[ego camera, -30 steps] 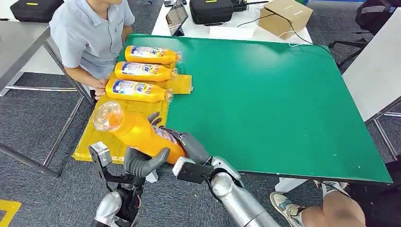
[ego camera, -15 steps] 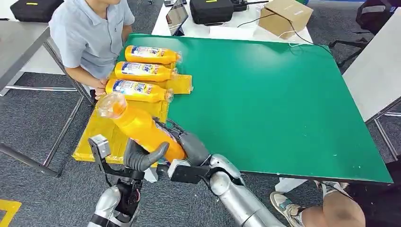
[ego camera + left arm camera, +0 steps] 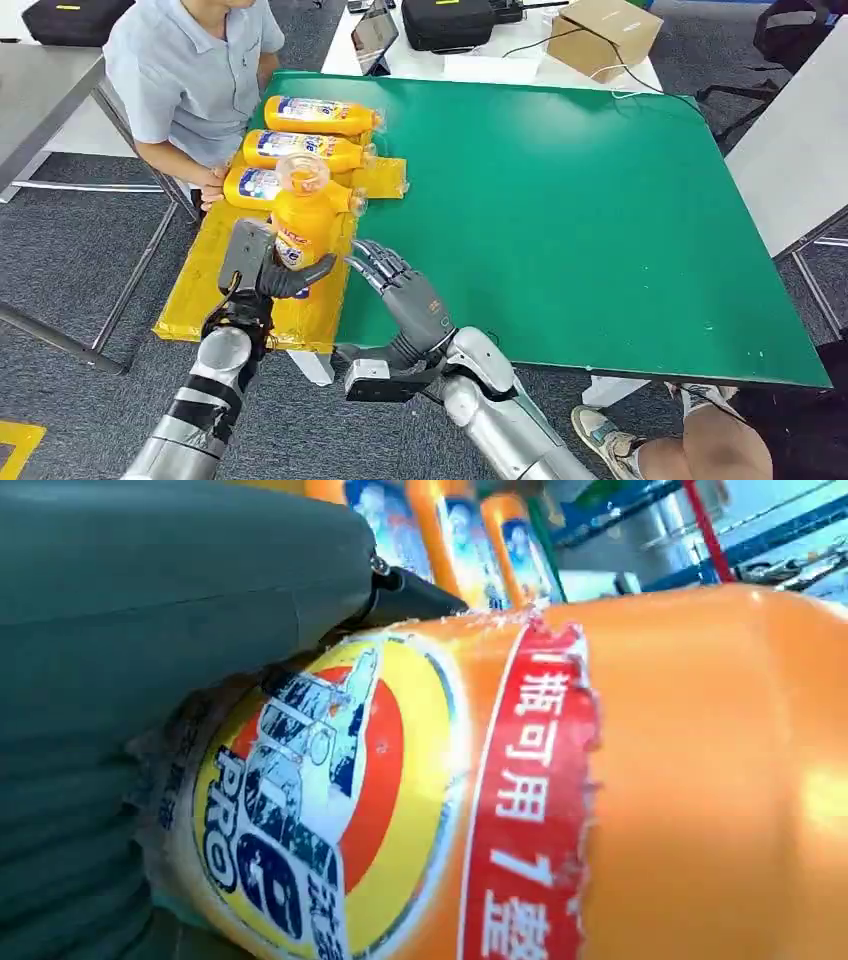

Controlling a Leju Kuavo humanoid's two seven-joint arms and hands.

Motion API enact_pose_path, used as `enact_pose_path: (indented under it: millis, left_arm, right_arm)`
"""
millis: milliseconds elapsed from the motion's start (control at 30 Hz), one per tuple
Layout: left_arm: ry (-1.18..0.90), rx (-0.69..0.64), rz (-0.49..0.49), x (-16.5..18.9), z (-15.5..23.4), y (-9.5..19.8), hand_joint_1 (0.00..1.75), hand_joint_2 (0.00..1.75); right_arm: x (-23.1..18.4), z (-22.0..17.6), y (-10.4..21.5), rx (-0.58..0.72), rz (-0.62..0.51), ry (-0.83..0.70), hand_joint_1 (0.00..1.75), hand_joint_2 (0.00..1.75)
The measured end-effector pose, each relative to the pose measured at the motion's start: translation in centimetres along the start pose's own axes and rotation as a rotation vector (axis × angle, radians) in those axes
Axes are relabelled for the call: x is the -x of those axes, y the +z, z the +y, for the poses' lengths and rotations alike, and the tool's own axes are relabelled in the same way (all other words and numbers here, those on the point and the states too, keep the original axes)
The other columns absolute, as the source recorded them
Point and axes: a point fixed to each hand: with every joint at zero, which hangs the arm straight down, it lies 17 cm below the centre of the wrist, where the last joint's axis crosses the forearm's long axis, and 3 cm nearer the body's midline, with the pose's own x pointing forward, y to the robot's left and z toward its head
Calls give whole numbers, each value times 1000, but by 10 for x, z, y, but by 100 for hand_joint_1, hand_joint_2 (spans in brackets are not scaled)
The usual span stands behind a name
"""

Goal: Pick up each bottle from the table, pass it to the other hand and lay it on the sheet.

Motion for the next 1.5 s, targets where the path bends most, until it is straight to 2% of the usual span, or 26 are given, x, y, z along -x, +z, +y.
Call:
enact_pose_path:
  millis: [200, 333, 567, 633, 667, 700, 733, 767, 800, 833, 867, 900, 1033, 1267, 1500]
  left_arm:
    - [-467, 85, 50, 23, 12, -39, 175, 175]
    - [-601, 133, 98, 38, 18, -53, 175, 175]
    - [-963, 346, 198, 93, 7, -49, 171, 175]
    - [-1004, 401, 231, 110, 3, -41, 155, 175]
    - [-1022, 423, 246, 117, 2, -37, 155, 175]
    - [-1037, 439, 258, 122, 1, -34, 106, 175]
    - [-1054, 450, 263, 125, 0, -33, 87, 175]
    - [-1065, 459, 270, 128, 0, -31, 86, 175]
    - [-1075, 467, 279, 131, 0, -30, 59, 175]
    - [-1082, 473, 290, 134, 0, -28, 14, 175]
    - [-1085, 479, 297, 136, -1, -27, 14, 175]
    - [-1085, 490, 306, 140, -2, -24, 2, 175]
    - [-1037, 531, 322, 148, -11, -14, 0, 175]
    - [-743, 590, 283, 134, -38, -10, 0, 175]
    - [-428, 733, 167, 103, -89, 11, 0, 175]
  right_arm:
    - [2, 3, 1, -29, 2, 5, 0, 0]
    - [3, 3, 1, -33, 4, -1, 0, 0]
    - [1, 3, 1, -35, -7, -39, 0, 0]
    - [0, 2, 2, -30, -10, -50, 0, 0]
    - [0, 3, 2, -31, -12, -53, 0, 0]
    - [0, 3, 2, -31, -12, -57, 0, 0]
    - [-1, 4, 2, -32, -12, -60, 0, 0]
    - [-1, 4, 2, -33, -13, -67, 0, 0]
    - [-2, 5, 1, -32, -12, -72, 0, 0]
    - [-2, 6, 1, -33, -11, -75, 0, 0]
    - [-2, 6, 1, -33, -11, -78, 0, 0]
    - [-2, 6, 1, -34, -10, -80, 0, 0]
    - [-1, 9, 2, -35, -3, -92, 0, 0]
    - [2, 13, 6, -37, 0, -111, 0, 0]
    - [1, 13, 7, -10, -6, -157, 0, 0]
